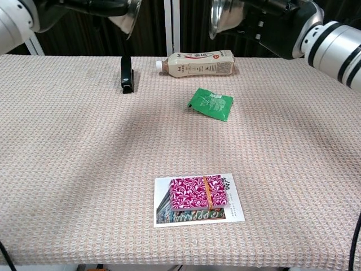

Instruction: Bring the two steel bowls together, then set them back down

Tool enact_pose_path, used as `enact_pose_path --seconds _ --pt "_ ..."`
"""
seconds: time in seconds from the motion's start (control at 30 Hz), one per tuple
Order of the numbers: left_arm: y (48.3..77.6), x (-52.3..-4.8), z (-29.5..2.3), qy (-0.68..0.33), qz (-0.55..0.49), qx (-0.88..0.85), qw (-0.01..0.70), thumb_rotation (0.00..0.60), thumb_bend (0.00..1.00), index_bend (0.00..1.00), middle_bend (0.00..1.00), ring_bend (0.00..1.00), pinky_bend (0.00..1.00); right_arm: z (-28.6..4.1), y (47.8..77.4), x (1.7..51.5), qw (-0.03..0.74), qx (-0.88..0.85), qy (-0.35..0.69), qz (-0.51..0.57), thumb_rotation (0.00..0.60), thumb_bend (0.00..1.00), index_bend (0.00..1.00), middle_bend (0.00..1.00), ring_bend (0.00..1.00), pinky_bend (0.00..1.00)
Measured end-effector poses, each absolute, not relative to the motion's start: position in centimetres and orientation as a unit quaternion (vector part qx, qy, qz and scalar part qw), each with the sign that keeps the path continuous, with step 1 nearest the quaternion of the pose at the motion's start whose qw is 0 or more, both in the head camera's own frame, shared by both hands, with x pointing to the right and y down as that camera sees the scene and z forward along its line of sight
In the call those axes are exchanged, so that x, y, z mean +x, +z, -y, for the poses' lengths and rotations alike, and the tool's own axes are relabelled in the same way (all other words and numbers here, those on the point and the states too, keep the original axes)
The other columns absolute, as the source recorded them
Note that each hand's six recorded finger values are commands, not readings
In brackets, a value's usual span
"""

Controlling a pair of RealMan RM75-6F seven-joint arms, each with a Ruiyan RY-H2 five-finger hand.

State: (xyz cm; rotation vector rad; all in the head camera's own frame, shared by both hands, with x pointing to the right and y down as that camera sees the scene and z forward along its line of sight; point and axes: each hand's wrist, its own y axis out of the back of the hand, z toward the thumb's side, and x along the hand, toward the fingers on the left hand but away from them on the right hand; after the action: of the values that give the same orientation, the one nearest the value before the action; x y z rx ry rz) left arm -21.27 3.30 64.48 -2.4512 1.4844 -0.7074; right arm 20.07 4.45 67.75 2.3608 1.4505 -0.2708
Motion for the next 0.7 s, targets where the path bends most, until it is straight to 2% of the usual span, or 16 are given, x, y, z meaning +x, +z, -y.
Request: enact_pose_path --seconds 0.17,0.4,0.5,0.6,0.67,0.7 --pt "64.9 -26.6 -3.2 -0.392 -0.407 -0.804 0.185 0.6 0.21 0.64 0.61 0.56 0.61 -4.7 67.6 23.7 0.026 0.845 -0.218 -0.487 0.6 0.18 0.69 0.54 0.47 0.33" --pt "65.1 -32.2 -4.2 -0.532 -0.335 -0.727 0.274 0.6 0.21 0.64 0.61 0.56 0.61 -5.9 66.9 29.3 -0.202 0.788 -0.432 -0.389 0.6 0.19 0.7 0.54 0.47 0.34" --pt "65.7 -34.6 -5.2 -0.581 -0.313 -0.698 0.276 0.6 0.21 0.64 0.61 0.55 0.6 -6.9 66.7 31.5 -0.252 0.747 -0.51 -0.344 0.6 0.2 0.7 0.54 0.47 0.34" --pt "66.5 -36.1 -6.5 -0.613 -0.284 -0.685 0.273 0.6 0.21 0.62 0.6 0.54 0.59 -8.5 66.7 34.0 -0.259 0.708 -0.578 -0.311 0.6 0.21 0.7 0.54 0.47 0.35" --pt "67.0 -36.8 -6.7 -0.625 -0.273 -0.678 0.273 0.6 0.21 0.54 0.58 0.52 0.58 -9.5 66.8 35.3 -0.252 0.69 -0.612 -0.294 0.6 0.21 0.69 0.53 0.47 0.34" --pt "67.2 -37.0 -6.8 -0.629 -0.269 -0.676 0.273 0.6 0.21 0.46 0.55 0.5 0.57 -10.2 66.9 36.0 -0.248 0.679 -0.63 -0.283 0.6 0.21 0.68 0.52 0.47 0.34"
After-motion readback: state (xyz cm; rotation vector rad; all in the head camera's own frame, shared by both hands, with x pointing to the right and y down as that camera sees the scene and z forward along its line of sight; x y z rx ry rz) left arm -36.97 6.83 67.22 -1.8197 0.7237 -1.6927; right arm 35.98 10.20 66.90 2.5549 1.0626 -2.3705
